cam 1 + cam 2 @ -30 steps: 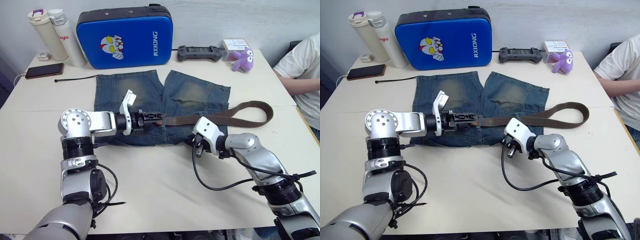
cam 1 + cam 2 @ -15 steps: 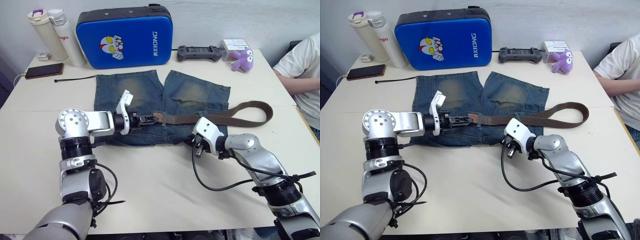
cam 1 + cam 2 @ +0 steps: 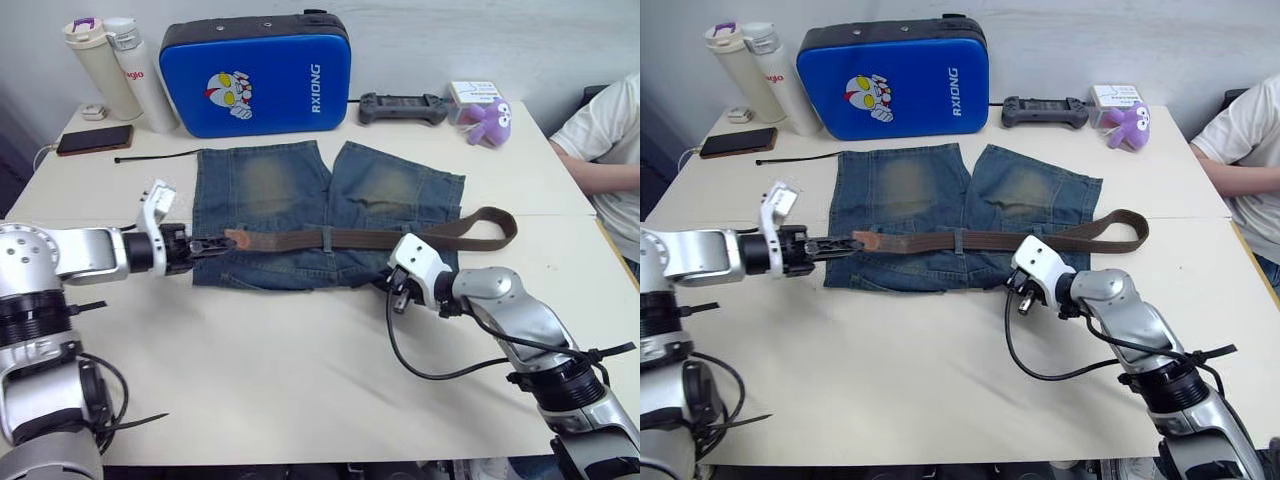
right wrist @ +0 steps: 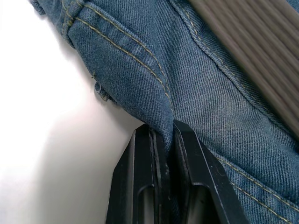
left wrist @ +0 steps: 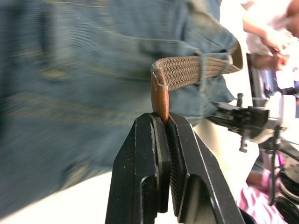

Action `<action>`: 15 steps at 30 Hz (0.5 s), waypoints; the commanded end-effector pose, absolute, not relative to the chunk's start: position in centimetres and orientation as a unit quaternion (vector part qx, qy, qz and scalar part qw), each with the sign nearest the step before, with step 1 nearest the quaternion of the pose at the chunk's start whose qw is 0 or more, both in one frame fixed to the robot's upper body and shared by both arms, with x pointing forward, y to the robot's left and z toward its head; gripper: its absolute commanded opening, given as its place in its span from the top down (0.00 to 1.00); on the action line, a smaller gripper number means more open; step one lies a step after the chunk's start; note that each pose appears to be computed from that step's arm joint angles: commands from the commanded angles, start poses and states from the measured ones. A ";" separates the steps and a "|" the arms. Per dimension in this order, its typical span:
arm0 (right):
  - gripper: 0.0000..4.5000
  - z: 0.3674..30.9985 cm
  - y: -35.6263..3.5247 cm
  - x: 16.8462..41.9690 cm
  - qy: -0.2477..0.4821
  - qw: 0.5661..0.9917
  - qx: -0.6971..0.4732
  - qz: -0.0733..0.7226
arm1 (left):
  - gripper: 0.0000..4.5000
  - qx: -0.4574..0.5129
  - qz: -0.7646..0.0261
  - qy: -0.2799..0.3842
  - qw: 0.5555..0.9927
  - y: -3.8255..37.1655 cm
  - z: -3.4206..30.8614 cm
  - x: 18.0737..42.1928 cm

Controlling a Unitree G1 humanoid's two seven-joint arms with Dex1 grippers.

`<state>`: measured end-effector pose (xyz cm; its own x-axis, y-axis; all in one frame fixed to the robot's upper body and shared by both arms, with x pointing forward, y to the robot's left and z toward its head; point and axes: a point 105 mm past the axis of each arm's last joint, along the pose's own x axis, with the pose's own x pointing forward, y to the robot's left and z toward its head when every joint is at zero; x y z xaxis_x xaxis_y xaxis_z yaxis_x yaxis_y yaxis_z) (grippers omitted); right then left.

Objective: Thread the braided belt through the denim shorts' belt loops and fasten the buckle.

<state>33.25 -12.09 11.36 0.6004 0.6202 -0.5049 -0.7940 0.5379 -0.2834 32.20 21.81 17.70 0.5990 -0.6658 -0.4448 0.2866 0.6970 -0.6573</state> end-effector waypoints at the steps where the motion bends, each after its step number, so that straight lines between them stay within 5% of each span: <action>1: 1.00 10.4 -13.3 33.7 0.200 0.864 -0.250 0.388 | 1.00 -0.254 -0.286 0.327 0.864 21.7 18.7 32.1; 6: 1.00 10.5 -12.6 33.6 0.197 0.860 -0.248 0.400 | 1.00 -0.276 -0.300 0.305 0.861 20.5 19.2 33.1; 15: 1.00 11.7 -12.3 33.0 0.180 0.857 -0.238 0.420 | 0.21 -0.252 -0.238 0.247 0.905 22.8 20.8 35.1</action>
